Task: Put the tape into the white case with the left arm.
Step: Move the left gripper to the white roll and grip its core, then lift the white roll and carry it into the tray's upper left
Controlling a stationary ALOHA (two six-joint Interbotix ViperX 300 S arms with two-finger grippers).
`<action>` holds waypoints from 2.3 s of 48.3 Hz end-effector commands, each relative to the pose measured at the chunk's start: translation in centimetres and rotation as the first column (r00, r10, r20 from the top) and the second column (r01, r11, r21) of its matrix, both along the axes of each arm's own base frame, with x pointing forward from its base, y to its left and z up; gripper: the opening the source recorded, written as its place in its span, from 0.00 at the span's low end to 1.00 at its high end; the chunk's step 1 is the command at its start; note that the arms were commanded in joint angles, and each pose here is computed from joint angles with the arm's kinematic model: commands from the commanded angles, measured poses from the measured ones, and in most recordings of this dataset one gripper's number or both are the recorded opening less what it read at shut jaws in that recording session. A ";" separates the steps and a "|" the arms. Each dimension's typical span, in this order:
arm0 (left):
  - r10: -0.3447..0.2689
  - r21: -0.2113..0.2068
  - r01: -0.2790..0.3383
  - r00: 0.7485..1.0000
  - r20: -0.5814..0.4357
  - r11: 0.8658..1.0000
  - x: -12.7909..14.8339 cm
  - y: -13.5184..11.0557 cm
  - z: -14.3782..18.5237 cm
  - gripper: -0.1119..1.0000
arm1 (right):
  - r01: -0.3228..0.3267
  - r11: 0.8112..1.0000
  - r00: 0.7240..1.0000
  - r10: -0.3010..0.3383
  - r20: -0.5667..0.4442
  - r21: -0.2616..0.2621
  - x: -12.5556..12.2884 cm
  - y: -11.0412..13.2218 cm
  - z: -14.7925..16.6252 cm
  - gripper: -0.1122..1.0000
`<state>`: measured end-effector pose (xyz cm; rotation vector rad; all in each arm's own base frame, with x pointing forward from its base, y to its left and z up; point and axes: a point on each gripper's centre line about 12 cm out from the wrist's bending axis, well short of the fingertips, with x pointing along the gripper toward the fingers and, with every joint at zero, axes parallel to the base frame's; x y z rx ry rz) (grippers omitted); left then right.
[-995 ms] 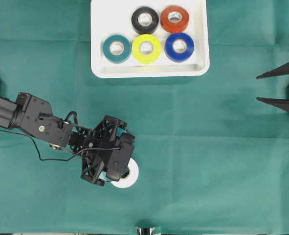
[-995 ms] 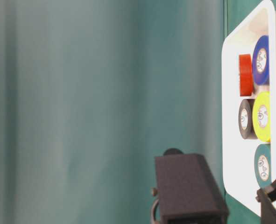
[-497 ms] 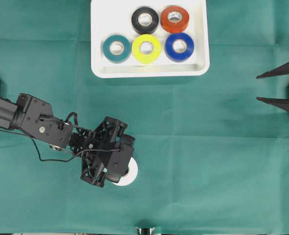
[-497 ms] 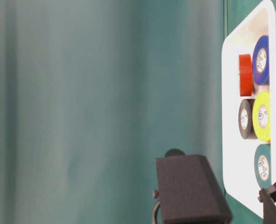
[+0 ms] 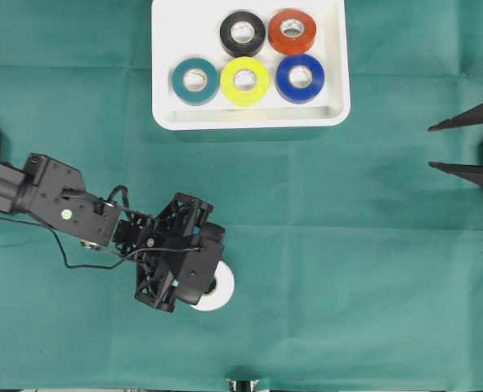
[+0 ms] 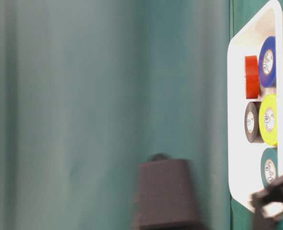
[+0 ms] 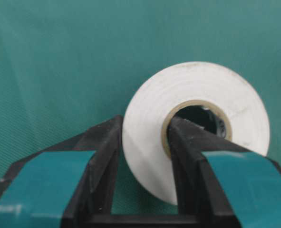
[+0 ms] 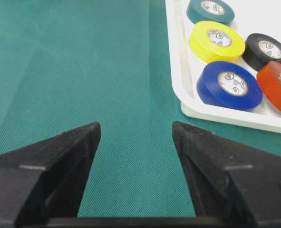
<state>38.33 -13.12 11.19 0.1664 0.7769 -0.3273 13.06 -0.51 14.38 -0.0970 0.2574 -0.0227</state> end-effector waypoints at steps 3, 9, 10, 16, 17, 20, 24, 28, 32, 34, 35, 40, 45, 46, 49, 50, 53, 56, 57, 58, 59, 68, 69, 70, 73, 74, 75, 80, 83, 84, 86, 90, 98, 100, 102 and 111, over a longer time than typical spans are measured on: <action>0.001 -0.033 0.002 0.995 0.096 0.999 0.5 -0.2 4.4 0.35 | -0.001 1.000 1.000 0.001 0.011 0.001 0.2 0.0 0.4 0.99; 0.001 -0.036 0.003 0.994 0.107 0.999 0.1 0.0 6.1 0.35 | 0.000 1.000 1.000 0.000 0.011 0.001 0.2 0.0 0.4 0.99; 0.001 -0.036 0.003 0.994 0.107 0.999 0.0 0.0 6.3 0.35 | 0.001 1.000 1.000 -0.001 0.011 0.001 0.2 0.0 0.4 0.99; 0.009 -0.031 -0.005 0.994 0.106 0.999 -0.3 0.6 7.1 0.35 | -0.001 1.000 1.000 0.001 0.012 0.001 0.2 0.0 0.4 0.99; 0.012 -0.030 -0.009 0.994 0.105 1.000 -0.3 0.8 7.2 0.35 | -0.001 1.000 1.000 0.001 0.009 0.001 0.2 0.0 0.4 0.99; 0.026 -0.028 -0.023 0.994 0.104 0.999 -0.3 1.5 7.3 0.35 | 0.000 1.000 1.000 0.000 0.012 0.001 0.2 0.0 0.4 0.99; 0.057 -0.016 -0.055 0.994 0.096 0.998 -0.2 3.1 7.1 0.35 | -0.001 1.000 1.000 0.001 0.011 0.001 0.2 0.0 0.4 0.99; 0.086 0.004 -0.087 0.992 0.092 0.996 -0.2 5.0 6.9 0.35 | -0.001 1.000 1.000 0.001 0.011 0.001 0.2 0.0 0.4 0.99; 0.116 0.028 -0.119 0.989 0.089 0.992 -0.3 7.0 6.7 0.35 | -0.001 1.000 1.000 0.001 0.009 0.001 0.2 0.0 0.4 0.99; 0.133 0.040 -0.137 0.987 0.089 0.990 -0.3 8.1 6.6 0.35 | -0.001 1.000 1.000 0.001 0.009 0.000 0.2 0.0 0.4 0.99; 0.141 0.045 -0.145 0.986 0.091 0.988 -0.4 8.6 6.6 0.35 | -0.001 1.000 1.000 0.001 0.009 0.001 0.2 0.0 0.4 0.99; 0.180 0.075 -0.188 0.978 0.106 0.979 -0.6 11.4 7.0 0.35 | -0.002 1.000 1.000 0.002 0.011 0.000 0.2 0.0 0.4 0.99; 0.217 0.100 -0.229 0.969 0.118 0.968 -0.9 13.8 7.2 0.35 | 0.001 1.000 1.000 -0.001 0.009 0.001 0.2 0.0 0.4 0.99; 0.222 0.105 -0.235 0.968 0.120 0.966 -1.0 14.2 7.3 0.35 | -0.001 1.000 1.000 0.001 0.009 0.001 0.2 0.0 0.4 0.99; 0.243 0.123 -0.258 0.962 0.127 0.958 -1.2 15.7 7.4 0.35 | -0.001 1.000 1.000 0.001 0.009 0.001 0.2 0.0 0.4 0.99; 0.252 0.127 -0.267 0.959 0.128 0.955 -1.2 16.2 7.4 0.35 | 0.001 1.000 1.000 -0.001 0.011 0.001 0.2 0.0 0.4 0.99; 0.273 0.143 -0.291 0.953 0.130 0.946 -1.4 17.6 7.4 0.35 | -0.002 1.000 1.000 0.002 0.011 0.000 0.2 0.0 0.4 0.99; 0.293 0.164 -0.312 0.947 0.134 0.936 -1.6 19.1 7.4 0.35 | -0.001 1.000 1.000 0.001 0.009 0.001 0.2 0.0 0.4 0.99; 0.298 0.171 -0.318 0.945 0.135 0.933 -1.7 19.6 7.4 0.35 | 0.001 1.000 1.000 -0.001 0.011 0.001 0.2 0.0 0.4 0.99; 0.303 0.178 -0.324 0.943 0.135 0.929 -1.8 20.0 7.4 0.35 | -0.001 1.000 1.000 0.001 0.011 0.001 0.2 0.0 0.4 0.99; 0.309 0.183 -0.331 0.941 0.139 0.926 -1.8 20.5 7.5 0.35 | -0.001 1.000 1.000 0.001 0.009 0.001 0.2 0.0 0.4 0.99; 0.354 0.240 -0.382 0.923 0.154 0.892 -2.5 24.4 7.4 0.35 | -0.001 1.000 1.000 0.001 0.011 0.001 0.2 0.0 0.4 0.99; 0.361 0.245 -0.390 0.920 0.156 0.888 -2.7 24.9 7.4 0.35 | 0.001 1.000 1.000 -0.001 0.011 0.001 0.2 0.0 0.4 0.99; 0.366 0.251 -0.394 0.918 0.153 0.884 -2.8 25.3 7.2 0.35 | 0.000 1.000 1.000 0.000 0.011 0.001 0.2 0.0 0.4 0.99; 0.387 0.263 -0.418 0.908 0.161 0.870 -3.1 26.6 7.1 0.35 | -0.001 1.000 1.000 0.001 0.009 0.001 0.2 0.0 0.4 0.99; 0.392 0.265 -0.423 0.905 0.163 0.866 -3.1 26.9 7.0 0.35 | 0.000 1.000 1.000 0.000 0.011 0.001 0.2 0.0 0.4 0.99; 0.397 0.267 -0.429 0.903 0.167 0.863 -3.2 27.2 6.9 0.35 | 0.000 1.000 1.000 0.000 0.009 0.000 0.2 0.0 0.4 0.99; 0.421 0.274 -0.456 0.889 0.179 0.847 -3.3 28.6 6.3 0.35 | -0.001 1.000 1.000 0.001 0.011 0.000 0.2 0.0 0.4 0.99; 0.433 0.274 -0.468 0.883 0.182 0.840 -3.3 29.1 6.0 0.35 | -0.001 1.000 1.000 0.001 0.012 0.001 0.2 0.0 0.4 0.99; 0.436 0.274 -0.471 0.882 0.181 0.839 -3.3 29.3 5.8 0.35 | -0.001 1.000 1.000 0.001 0.012 0.001 0.2 0.0 0.4 0.99; 0.442 0.275 -0.474 0.880 0.175 0.836 -3.4 29.5 5.5 0.35 | -0.001 1.000 1.000 0.001 0.011 0.001 0.2 0.0 0.4 0.99; 0.449 0.275 -0.479 0.878 0.167 0.834 -3.5 29.8 5.2 0.35 | -0.001 1.000 1.000 0.001 0.012 0.001 0.2 0.0 0.4 0.99; 0.454 0.269 -0.485 0.874 0.172 0.832 -3.5 29.8 5.4 0.35 | 0.000 1.000 1.000 0.000 0.012 0.001 0.2 0.0 0.4 0.99; 0.454 0.269 -0.484 0.875 0.169 0.833 -3.6 29.8 5.3 0.35 | -0.001 1.000 1.000 0.001 0.009 0.000 0.2 0.0 0.4 0.99; 0.453 0.270 -0.483 0.875 0.170 0.833 -3.6 29.8 5.4 0.35 | 0.001 1.000 1.000 -0.001 0.009 0.001 0.2 0.0 0.4 0.99; 0.457 0.266 -0.487 0.873 0.169 0.832 -3.6 29.7 5.3 0.36 | -0.001 1.000 1.000 0.001 0.011 0.001 0.2 0.0 0.4 0.99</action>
